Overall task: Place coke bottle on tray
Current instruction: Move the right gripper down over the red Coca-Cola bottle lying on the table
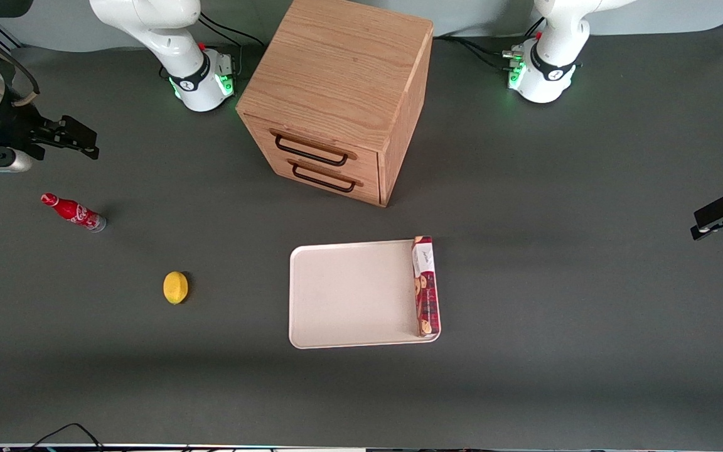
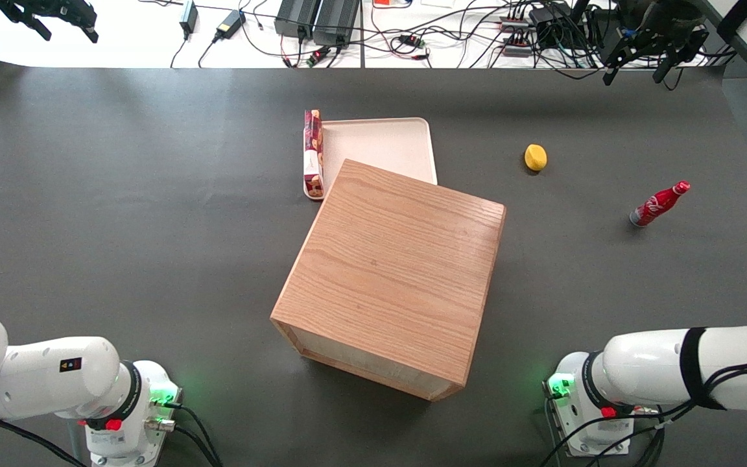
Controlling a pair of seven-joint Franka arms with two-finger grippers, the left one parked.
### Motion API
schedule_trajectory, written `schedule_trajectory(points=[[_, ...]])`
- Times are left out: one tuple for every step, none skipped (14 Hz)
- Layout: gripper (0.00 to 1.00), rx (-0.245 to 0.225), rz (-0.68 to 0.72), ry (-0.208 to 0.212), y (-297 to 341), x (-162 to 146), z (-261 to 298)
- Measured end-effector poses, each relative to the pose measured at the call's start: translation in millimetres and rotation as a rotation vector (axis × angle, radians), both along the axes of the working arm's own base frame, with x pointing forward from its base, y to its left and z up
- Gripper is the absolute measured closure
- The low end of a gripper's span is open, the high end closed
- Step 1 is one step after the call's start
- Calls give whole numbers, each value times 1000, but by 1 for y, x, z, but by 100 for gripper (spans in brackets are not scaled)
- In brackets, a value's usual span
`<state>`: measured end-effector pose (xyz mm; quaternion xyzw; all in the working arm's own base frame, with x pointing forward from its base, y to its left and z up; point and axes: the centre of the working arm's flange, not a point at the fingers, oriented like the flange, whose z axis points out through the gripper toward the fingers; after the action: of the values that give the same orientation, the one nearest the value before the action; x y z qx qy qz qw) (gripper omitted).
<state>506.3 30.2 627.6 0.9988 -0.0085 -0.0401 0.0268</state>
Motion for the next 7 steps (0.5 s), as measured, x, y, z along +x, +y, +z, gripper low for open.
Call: schedule_trajectory(points=[[0,0,-4,-2,-2,0,1],[0,1,-6,-4,-3,1,2],[0,1,-11,-5,-6,1,2],[0,3,-16,-3,-12,1,2],[0,5,-2,1,-23,2,1],[0,4,38,11,-41,3,-2],[0,11,117,48,-91,4,-14]])
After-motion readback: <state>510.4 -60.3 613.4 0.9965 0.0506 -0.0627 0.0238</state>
